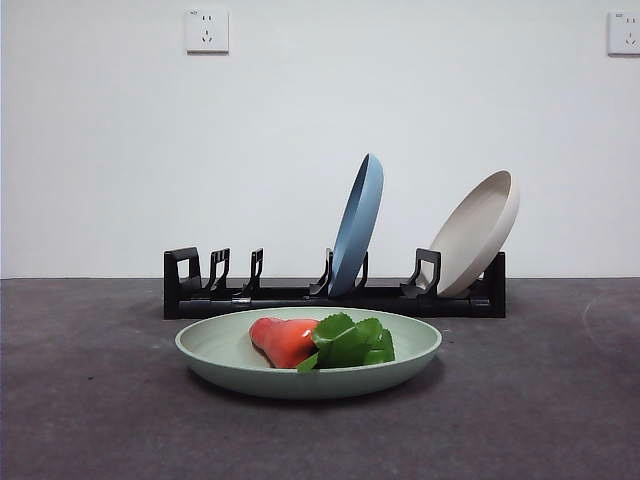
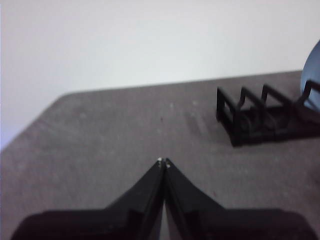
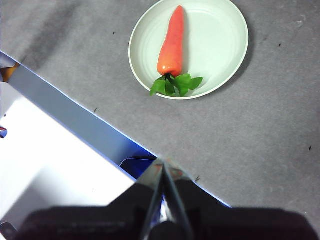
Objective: Take the green plate from the plate rack,put the plate on the table,take the carrot from the table,put the carrot in the plate
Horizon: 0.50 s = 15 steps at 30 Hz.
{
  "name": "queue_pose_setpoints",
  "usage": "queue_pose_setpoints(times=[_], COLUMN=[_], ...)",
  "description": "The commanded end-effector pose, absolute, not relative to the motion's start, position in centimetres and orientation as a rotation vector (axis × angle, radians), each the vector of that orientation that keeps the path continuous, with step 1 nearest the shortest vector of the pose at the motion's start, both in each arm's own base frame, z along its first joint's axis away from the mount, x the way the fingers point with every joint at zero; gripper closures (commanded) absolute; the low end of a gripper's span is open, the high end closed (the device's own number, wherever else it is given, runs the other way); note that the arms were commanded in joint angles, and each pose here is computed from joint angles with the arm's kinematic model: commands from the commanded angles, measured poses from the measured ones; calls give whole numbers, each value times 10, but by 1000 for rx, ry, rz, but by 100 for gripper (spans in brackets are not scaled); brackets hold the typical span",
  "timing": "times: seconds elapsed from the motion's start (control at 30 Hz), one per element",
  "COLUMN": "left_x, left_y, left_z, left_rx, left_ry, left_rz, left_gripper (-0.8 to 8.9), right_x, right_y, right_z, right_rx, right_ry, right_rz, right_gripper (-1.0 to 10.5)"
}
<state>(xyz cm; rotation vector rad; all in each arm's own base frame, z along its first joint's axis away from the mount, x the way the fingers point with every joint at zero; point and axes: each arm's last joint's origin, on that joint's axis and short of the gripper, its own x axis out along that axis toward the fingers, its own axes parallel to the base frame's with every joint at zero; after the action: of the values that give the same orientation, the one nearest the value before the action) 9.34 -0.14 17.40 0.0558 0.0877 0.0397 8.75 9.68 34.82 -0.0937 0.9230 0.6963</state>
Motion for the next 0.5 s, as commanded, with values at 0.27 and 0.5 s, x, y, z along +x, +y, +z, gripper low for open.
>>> queue_pose_setpoints(times=[0.27, 0.5], left_x=[96, 96], left_y=[-1, -1], left_z=[147, 147], left_rx=[2, 2], left_ry=[182, 177], left_rz=[40, 39], left_gripper=[817, 817], right_x=[88, 88], right_y=[97, 97], right_z=[347, 347], right_rx=[-98, -98], right_ry=[919, 919], right_rz=[698, 698], right_gripper=[945, 946])
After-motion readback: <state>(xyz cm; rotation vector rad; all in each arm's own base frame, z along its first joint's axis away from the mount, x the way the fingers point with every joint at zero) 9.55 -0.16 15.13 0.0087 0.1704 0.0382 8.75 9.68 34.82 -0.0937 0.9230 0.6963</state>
